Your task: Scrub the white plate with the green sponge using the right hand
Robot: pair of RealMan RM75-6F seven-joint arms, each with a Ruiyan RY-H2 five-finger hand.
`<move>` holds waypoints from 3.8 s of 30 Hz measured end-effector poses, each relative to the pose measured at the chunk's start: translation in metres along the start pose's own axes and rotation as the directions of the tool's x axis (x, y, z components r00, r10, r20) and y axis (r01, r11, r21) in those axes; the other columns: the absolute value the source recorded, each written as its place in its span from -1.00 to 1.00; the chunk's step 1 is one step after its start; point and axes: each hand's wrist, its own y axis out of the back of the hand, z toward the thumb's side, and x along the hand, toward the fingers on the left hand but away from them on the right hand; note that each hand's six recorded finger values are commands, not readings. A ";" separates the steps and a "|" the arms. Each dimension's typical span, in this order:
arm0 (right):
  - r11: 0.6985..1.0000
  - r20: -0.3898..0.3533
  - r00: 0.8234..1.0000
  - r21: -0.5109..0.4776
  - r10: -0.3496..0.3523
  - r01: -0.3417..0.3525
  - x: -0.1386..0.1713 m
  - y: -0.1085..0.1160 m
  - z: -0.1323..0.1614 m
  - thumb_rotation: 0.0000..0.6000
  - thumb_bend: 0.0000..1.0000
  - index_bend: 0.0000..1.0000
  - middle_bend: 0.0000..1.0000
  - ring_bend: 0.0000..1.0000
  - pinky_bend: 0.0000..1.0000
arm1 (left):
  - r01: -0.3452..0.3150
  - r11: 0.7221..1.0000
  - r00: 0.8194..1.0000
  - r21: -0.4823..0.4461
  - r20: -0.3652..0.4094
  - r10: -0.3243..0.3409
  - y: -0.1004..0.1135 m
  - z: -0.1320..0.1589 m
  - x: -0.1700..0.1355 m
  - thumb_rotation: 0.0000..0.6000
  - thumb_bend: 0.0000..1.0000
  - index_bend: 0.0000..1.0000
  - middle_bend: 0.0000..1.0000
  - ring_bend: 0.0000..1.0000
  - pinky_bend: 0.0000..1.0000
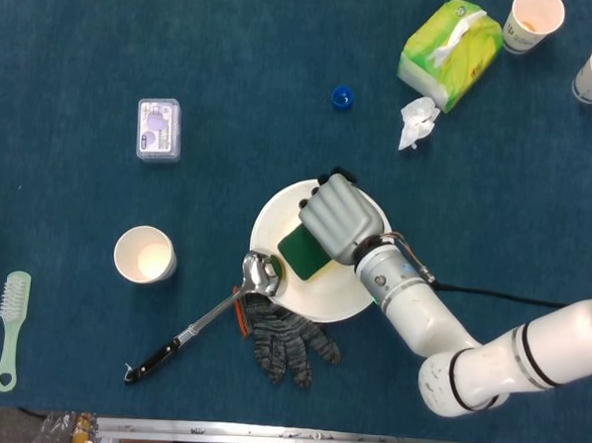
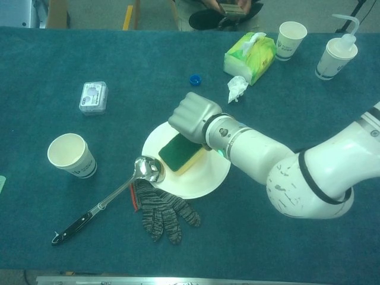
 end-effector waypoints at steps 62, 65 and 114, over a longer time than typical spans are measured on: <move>0.992 0.051 0.998 0.123 0.022 -0.028 0.008 -0.019 -0.012 1.00 -0.31 0.05 -0.10 -0.38 -0.27 | 0.000 1.000 1.000 -0.007 0.015 0.000 -0.002 0.005 -0.004 1.00 0.03 -0.30 -0.34 -0.51 -0.54; 0.991 0.067 0.997 0.125 0.030 -0.038 0.011 -0.022 -0.019 1.00 -0.31 0.05 -0.10 -0.38 -0.27 | 0.001 1.000 1.000 -0.008 0.020 -0.001 -0.002 0.007 -0.003 1.00 0.03 -0.30 -0.34 -0.51 -0.54; 0.957 0.169 0.977 -0.280 0.130 -0.079 0.087 -0.119 -0.114 1.00 -0.35 -1.00 -0.77 -0.79 -0.35 | 0.011 1.000 1.000 0.003 0.011 -0.011 -0.008 0.008 0.006 1.00 0.03 -0.30 -0.34 -0.51 -0.54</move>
